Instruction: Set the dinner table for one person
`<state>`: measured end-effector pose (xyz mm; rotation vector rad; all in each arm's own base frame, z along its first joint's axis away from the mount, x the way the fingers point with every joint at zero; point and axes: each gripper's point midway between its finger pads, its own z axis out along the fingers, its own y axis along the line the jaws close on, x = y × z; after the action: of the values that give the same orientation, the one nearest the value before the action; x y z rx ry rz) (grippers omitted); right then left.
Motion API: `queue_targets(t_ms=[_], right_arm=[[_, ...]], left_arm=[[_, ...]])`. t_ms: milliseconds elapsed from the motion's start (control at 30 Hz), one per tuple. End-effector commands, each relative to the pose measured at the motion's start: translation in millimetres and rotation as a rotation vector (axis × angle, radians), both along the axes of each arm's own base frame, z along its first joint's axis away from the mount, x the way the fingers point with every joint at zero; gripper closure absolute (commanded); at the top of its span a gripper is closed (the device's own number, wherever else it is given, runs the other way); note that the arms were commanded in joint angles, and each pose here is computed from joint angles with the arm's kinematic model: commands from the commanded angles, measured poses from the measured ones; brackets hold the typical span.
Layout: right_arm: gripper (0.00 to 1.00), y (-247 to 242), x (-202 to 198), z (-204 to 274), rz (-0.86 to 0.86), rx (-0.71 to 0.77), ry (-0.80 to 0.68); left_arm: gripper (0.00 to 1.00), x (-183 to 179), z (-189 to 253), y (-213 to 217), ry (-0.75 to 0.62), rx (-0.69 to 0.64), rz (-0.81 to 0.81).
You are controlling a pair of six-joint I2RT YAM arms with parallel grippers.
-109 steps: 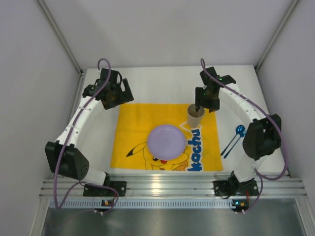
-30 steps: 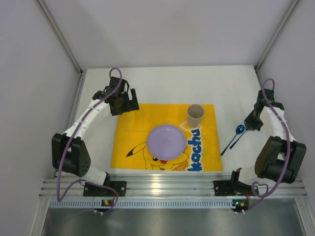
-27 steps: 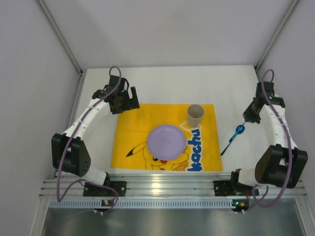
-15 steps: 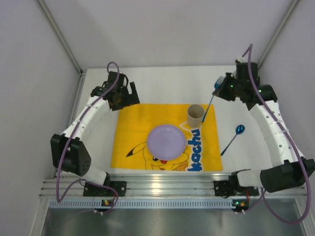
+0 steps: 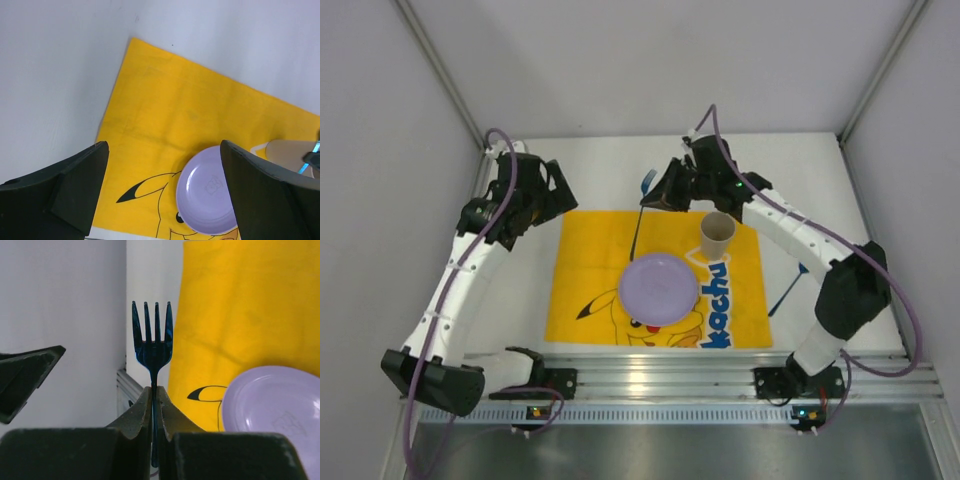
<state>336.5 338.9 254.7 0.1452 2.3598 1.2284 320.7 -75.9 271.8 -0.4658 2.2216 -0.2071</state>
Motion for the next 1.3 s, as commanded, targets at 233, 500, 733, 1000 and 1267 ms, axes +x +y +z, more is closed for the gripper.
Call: queue_targets(t_ms=[233, 500, 733, 1000, 1267], right_arm=[[1.0, 115.2, -39.7, -42.9, 0.117, 0.047, 0.192], [1.0, 135.2, -75.9, -120.3, 0.142, -0.093, 0.31], [1.0, 145.0, -82.1, -164.4, 0.152, -0.267, 0.257], [1.0, 148.2, -91.8, -198.8, 0.176, -0.367, 0.258], [0.82, 161.5, -83.6, -195.7, 0.24, -0.358, 0.186]], left_arm=[[0.02, -43.3, 28.7, 28.7, -0.057, 0.009, 0.108], [0.02, -57.6, 36.6, 30.3, -0.071, -0.008, 0.1], [0.02, -68.4, 34.9, 30.3, -0.066, -0.013, 0.081], [0.02, -72.6, 38.8, 31.6, -0.071, 0.004, 0.061], [0.02, -72.0, 34.9, 27.0, -0.062, -0.003, 0.035]])
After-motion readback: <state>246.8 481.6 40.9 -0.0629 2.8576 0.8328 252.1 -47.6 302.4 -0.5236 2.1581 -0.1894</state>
